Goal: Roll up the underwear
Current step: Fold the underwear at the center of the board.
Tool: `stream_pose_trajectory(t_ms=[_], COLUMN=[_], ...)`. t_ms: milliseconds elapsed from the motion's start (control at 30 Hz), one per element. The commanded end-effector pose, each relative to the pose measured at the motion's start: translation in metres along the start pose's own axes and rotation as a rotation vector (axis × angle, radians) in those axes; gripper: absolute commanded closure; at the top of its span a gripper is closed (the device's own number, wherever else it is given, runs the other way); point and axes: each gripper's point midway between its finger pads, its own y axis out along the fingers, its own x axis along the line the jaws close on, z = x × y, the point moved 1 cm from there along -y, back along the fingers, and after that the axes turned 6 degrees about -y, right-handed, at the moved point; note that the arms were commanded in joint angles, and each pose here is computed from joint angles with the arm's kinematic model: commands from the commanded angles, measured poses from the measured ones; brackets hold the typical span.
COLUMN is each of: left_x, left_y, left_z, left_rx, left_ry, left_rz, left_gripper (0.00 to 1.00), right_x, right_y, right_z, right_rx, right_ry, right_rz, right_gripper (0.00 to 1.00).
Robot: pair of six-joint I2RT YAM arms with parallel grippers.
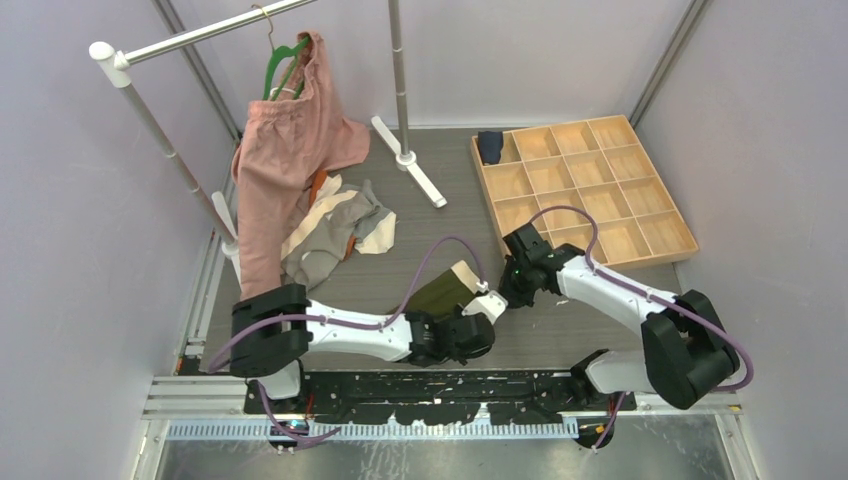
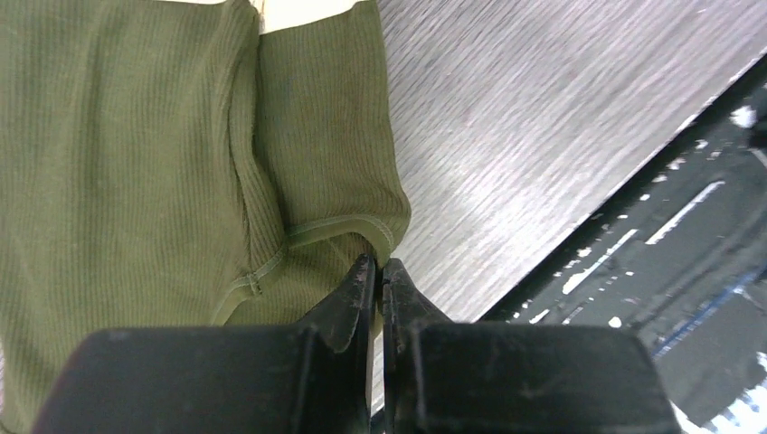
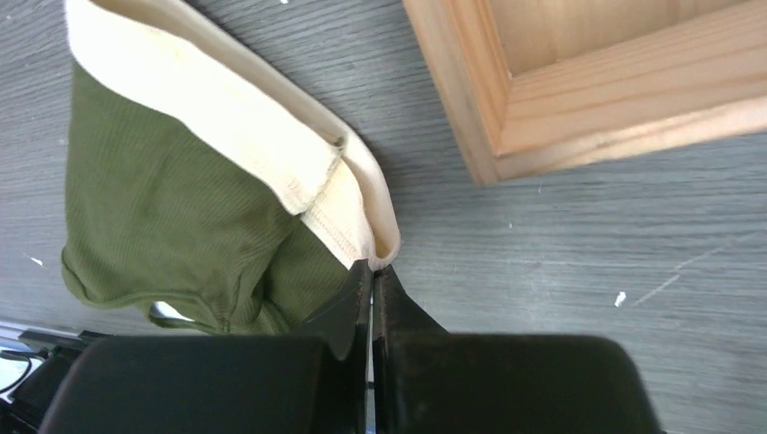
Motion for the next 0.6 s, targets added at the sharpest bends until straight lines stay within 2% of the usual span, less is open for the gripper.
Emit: stream_pose_trajectory(t_ms=[0,333,567], left_x=[-0.016,0.016,0.041], left_y=[-0.023,-0.035,-0.035], left_z=[-0.041,-0.055,-0.051], left_rx=[-0.099,-0.15,-0.162], left_ry=[-0.073,-0.213,-0.291], left_rz=[0.095,0.128,0.14], left_gripper=[0.99,0.99,0.99], right_x=[0.003,0.037,0.054], right_y=[-0.026,-0.049,-0.044], right_z=[-0.007,-0.033,-0.051], right_rx=[-0.011,-0.042,-0.031], right_ry=[-0.069,-0.097,-0.116], right_rz=[0.017,-0.051,-0.052], right_gripper=[1.0,0.99,0.99])
